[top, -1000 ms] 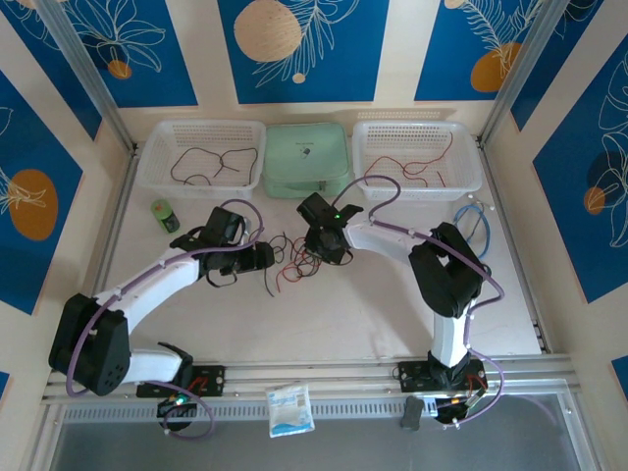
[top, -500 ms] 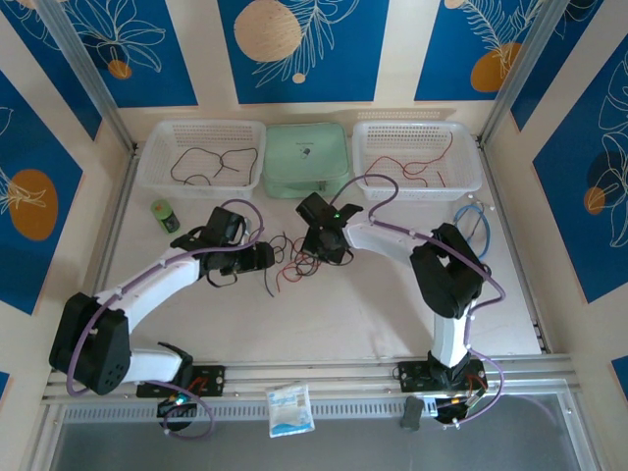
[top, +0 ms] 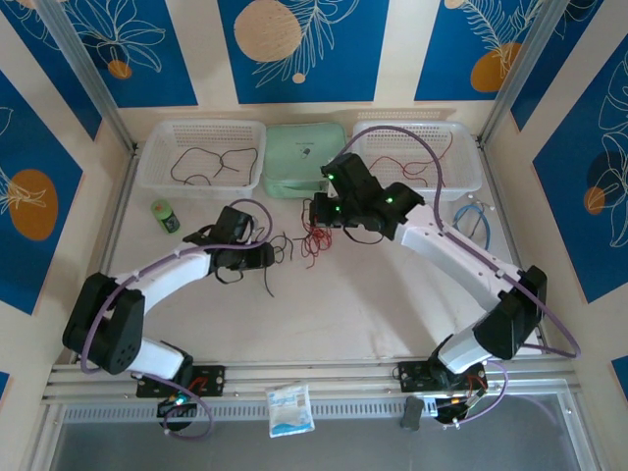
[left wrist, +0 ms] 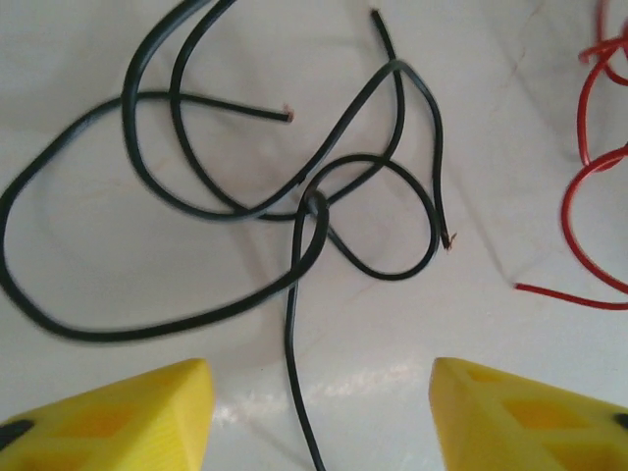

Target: Untangle the cables

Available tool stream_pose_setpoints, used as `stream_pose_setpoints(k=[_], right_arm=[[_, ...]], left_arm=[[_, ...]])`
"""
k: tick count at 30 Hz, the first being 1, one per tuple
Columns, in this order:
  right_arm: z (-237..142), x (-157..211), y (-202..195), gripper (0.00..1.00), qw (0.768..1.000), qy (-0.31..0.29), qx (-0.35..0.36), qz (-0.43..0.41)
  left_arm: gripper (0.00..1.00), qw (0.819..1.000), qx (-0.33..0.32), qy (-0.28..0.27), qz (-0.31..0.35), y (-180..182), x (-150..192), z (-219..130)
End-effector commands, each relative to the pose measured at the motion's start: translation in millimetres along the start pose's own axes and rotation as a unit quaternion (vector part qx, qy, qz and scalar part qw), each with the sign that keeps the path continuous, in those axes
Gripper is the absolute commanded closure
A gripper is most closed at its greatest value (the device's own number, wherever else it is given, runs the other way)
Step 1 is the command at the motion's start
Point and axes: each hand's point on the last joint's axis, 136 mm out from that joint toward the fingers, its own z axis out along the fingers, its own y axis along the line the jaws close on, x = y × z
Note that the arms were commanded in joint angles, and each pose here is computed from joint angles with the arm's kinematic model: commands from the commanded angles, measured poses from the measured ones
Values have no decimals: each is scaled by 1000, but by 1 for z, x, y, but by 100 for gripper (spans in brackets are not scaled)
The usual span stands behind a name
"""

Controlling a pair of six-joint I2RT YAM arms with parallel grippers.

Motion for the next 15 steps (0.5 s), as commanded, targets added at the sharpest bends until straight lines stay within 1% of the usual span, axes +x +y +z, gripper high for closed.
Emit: stream_pose_setpoints(k=[1, 2, 3, 4, 6, 8, 11, 12, 13, 15], right_arm=[[-34, -14, 25, 100, 996, -16, -67, -65], [-43, -18, 32, 100, 994, -24, -82, -70], [-53, -22, 38, 100, 992, -33, -97, -74], [-63, -27, 43, 100, 990, -42, -110, -77], [-80, -35, 50, 100, 987, -57, -132, -78], [-94, -41, 56, 100, 983, -68, -152, -76], [-103, -44, 60, 100, 980, -66, -176, -63], [-104, -44, 60, 100, 980, -60, -183, -55], [-102, -43, 60, 100, 979, -52, -190, -49], [-96, -40, 60, 100, 978, -35, -200, -44]], left_arm=[[59, 1000, 9, -19, 19, -7, -9, 12], [72, 1000, 8, -14, 18, -5, -7, 17], [91, 1000, 7, -9, 17, -4, -4, 22], [100, 1000, 5, -4, 16, -2, -1, 27], [100, 1000, 6, 0, 16, -2, 4, 34], [100, 1000, 14, -3, 21, -6, 7, 33], [100, 996, 48, -35, 61, -26, 1, 9], [89, 993, 61, -53, 84, -34, -3, -5], [75, 989, 70, -75, 109, -42, -7, -21], [54, 977, 84, -119, 153, -53, -14, -56]])
